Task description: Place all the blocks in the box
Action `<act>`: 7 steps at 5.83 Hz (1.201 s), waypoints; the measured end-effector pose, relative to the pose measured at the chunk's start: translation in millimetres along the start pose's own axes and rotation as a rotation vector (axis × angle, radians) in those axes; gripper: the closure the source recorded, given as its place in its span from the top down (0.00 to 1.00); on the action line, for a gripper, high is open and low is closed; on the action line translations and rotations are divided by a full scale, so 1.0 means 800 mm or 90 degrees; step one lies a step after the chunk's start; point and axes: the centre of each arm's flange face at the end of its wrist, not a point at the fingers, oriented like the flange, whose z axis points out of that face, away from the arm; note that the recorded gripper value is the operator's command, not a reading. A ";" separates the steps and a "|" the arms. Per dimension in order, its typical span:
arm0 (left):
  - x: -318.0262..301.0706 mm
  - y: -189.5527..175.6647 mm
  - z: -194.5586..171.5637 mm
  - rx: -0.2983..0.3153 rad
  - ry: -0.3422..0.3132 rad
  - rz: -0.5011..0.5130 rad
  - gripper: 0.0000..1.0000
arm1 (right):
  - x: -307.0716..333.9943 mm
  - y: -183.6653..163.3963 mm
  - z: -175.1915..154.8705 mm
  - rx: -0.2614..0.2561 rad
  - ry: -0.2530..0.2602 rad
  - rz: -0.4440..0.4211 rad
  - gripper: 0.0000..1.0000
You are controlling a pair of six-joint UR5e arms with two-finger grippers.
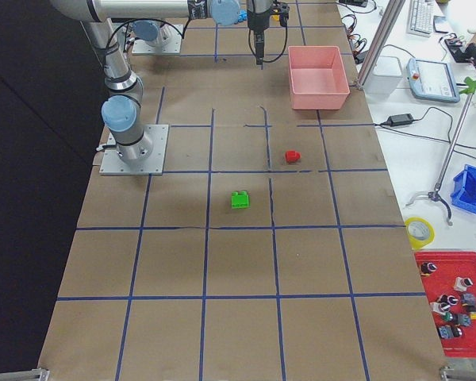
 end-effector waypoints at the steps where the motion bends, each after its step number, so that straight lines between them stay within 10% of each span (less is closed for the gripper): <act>1: -0.017 -0.003 0.001 -0.001 -0.001 0.002 0.99 | 0.000 0.000 0.002 -0.002 0.001 0.000 1.00; 7: -0.364 0.041 0.007 -0.027 -0.029 -0.156 0.99 | 0.075 -0.021 0.012 -0.014 0.009 -0.019 1.00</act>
